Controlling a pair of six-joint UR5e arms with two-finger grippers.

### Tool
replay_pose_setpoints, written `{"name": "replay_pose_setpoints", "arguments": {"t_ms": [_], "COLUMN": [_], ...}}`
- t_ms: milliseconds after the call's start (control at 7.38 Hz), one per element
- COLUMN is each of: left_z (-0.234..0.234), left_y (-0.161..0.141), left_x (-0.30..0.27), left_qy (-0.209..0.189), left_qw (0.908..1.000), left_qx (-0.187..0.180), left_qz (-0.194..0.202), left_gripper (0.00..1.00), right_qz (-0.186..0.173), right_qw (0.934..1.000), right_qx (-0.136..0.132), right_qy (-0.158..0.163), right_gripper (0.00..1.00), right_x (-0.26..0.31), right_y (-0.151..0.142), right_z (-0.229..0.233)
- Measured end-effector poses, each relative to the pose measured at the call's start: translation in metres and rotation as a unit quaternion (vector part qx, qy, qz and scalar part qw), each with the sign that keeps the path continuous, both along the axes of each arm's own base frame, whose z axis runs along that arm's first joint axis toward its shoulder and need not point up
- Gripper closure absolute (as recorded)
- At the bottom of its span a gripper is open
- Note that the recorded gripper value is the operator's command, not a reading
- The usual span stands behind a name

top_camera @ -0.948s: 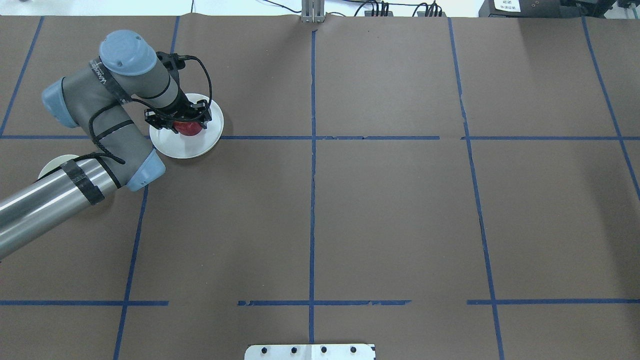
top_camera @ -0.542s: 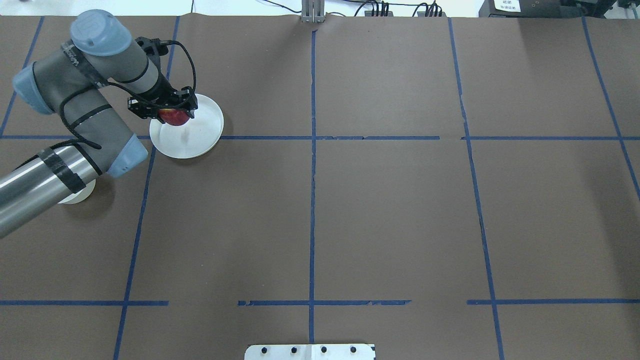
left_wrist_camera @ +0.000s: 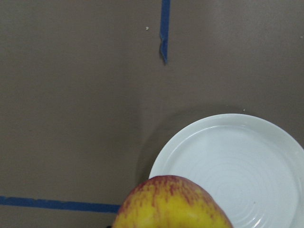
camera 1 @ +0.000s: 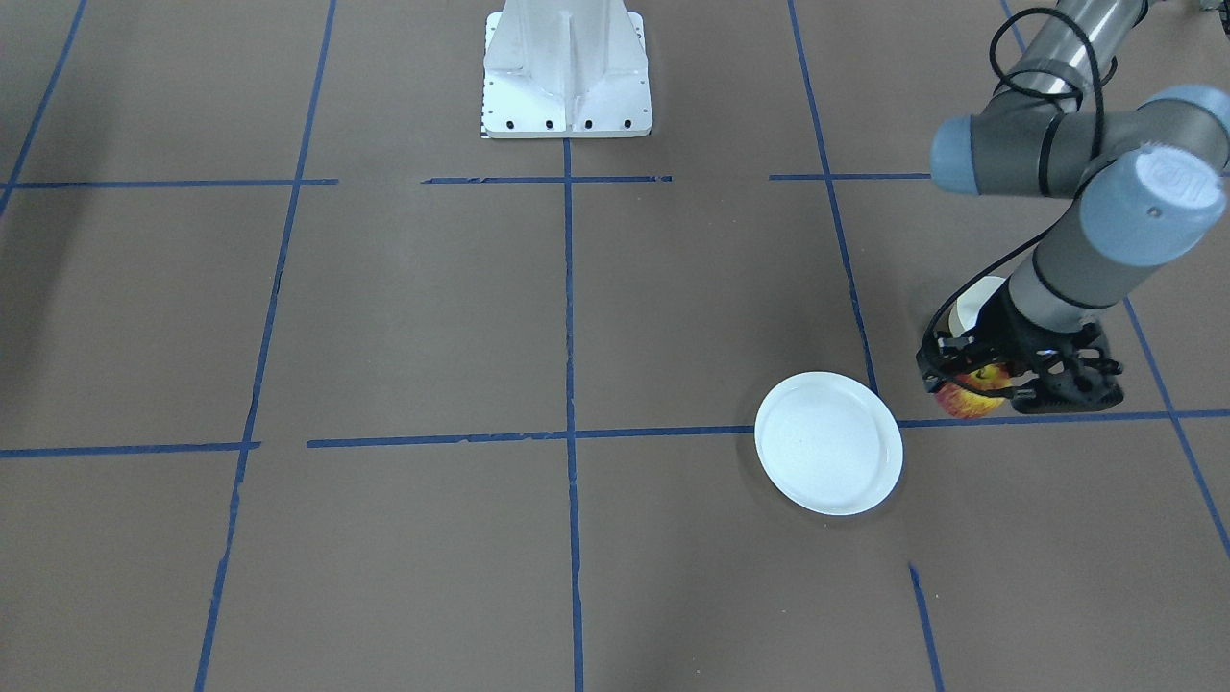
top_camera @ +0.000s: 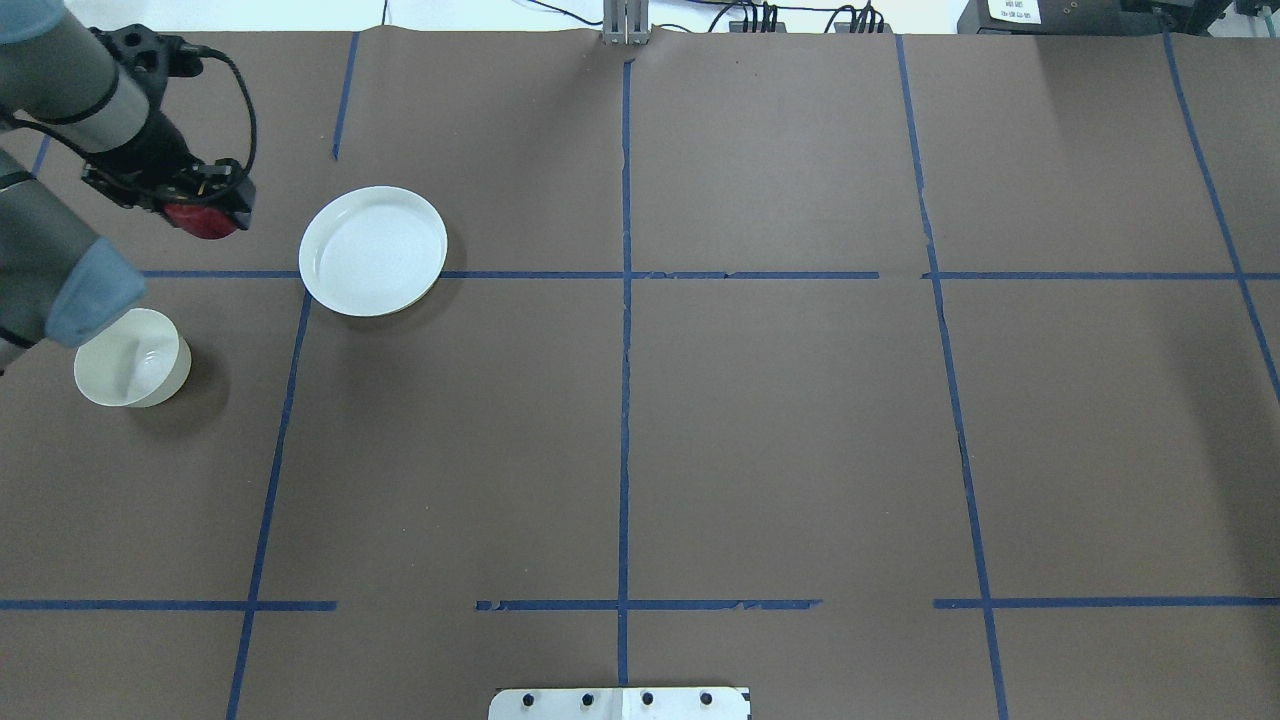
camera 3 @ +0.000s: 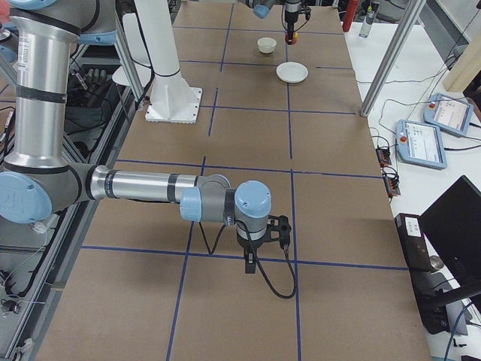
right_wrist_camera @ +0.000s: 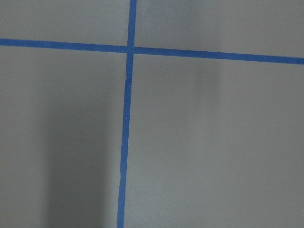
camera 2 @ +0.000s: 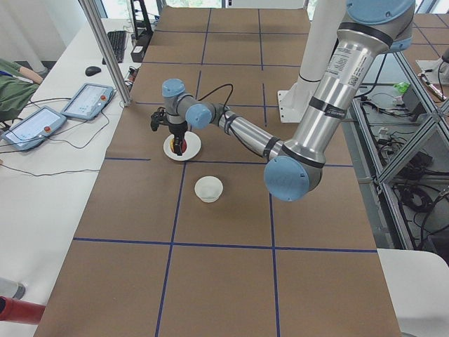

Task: Move apple from plate to bowl
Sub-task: 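Lift the apple with the left gripper and carry it over the white bowl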

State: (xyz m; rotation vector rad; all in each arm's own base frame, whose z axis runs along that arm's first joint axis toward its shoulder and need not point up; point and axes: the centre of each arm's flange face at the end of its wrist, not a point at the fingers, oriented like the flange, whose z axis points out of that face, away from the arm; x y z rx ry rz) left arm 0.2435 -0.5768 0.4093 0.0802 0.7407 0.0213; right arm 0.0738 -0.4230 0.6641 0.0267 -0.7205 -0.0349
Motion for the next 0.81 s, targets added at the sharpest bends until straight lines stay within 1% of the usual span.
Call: {"name": "replay_pose_setpoints", "arguments": {"t_ms": [271, 406, 677, 812], "left_z": [0.045, 0.062, 0.097, 0.115], "left_y": [0.059, 0.077, 0.094, 0.099], "left_x": [-0.050, -0.061, -0.064, -0.056], "left_qy": [-0.021, -0.021, -0.003, 0.011], "left_qw": [0.9994, 0.9995, 0.9998, 0.9993], "left_qx": [0.007, 0.003, -0.007, -0.011], "left_qz": [0.027, 0.021, -0.018, -0.034], "left_gripper": [1.00, 1.00, 1.00, 1.00], "right_qz": [0.000, 0.000, 0.000, 0.000], "right_qw": [1.0000, 1.0000, 1.0000, 1.0000], "right_qx": [0.000, 0.000, 0.000, 0.000], "right_qy": [0.000, 0.000, 0.000, 0.000], "right_gripper": [0.00, 0.00, 0.00, 0.00], "right_x": [0.000, 0.000, 0.000, 0.000], "right_y": [0.000, 0.000, 0.000, 0.000], "right_z": [0.000, 0.000, 0.000, 0.000]}}
